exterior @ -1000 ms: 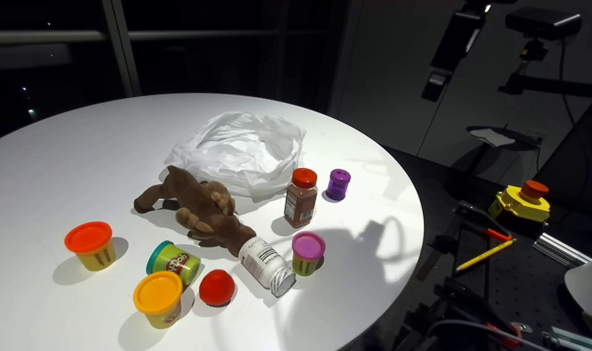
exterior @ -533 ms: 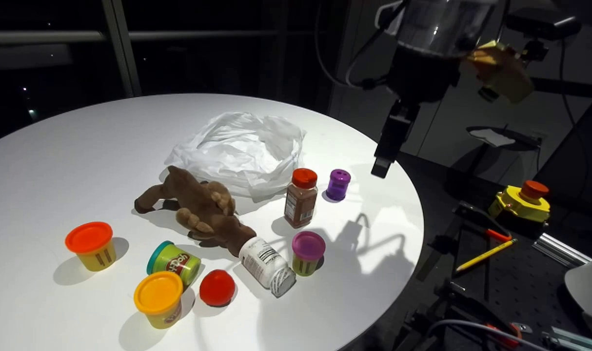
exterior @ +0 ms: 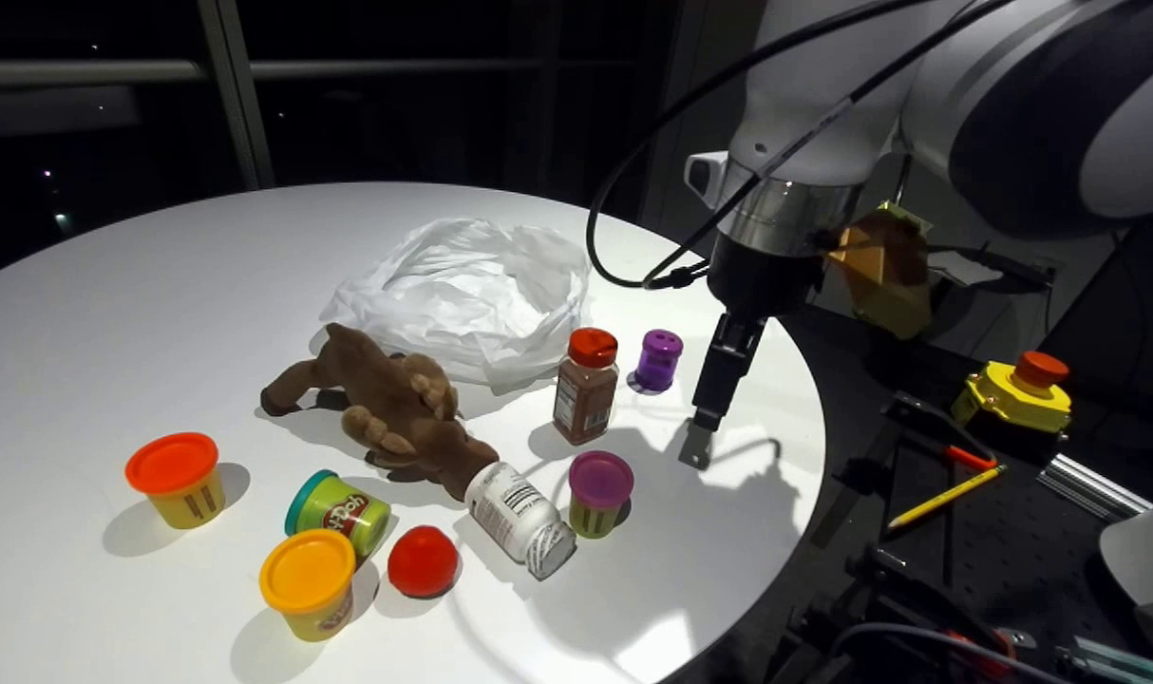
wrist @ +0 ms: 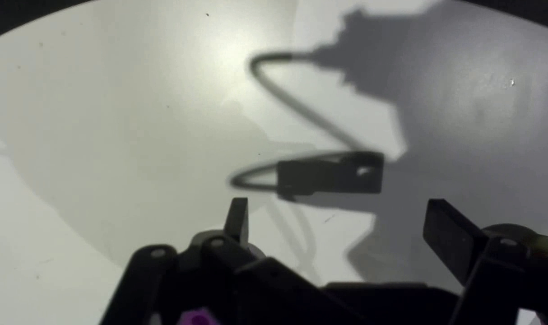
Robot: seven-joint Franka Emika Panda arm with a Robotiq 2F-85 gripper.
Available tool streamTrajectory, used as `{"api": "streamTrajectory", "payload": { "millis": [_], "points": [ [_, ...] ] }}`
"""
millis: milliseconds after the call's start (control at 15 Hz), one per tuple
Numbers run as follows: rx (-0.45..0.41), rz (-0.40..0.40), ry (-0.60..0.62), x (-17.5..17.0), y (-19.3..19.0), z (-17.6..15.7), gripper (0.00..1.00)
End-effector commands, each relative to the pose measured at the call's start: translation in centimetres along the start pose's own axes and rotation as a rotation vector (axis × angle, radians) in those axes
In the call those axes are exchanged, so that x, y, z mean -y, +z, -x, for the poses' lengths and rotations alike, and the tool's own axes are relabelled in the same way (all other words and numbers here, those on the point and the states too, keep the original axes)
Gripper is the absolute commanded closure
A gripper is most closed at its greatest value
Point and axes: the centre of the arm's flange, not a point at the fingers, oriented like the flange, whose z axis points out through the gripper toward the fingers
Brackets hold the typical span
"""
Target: Put the objects in the plastic
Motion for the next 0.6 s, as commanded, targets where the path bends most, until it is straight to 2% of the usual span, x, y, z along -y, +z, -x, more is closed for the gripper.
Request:
{"api": "streamTrajectory", "payload": {
  "millis": [0, 200, 533],
  "points": [
    [-0.055, 0.065, 0.032, 2.4, 3.5, -2.1, 0.00],
    [-0.088, 0.144, 0.049, 2.1, 4.6, -3.0, 0.00],
    [-0.103, 0.180, 0.095, -1.1, 3.8, -3.8, 0.00]
  ]
}}
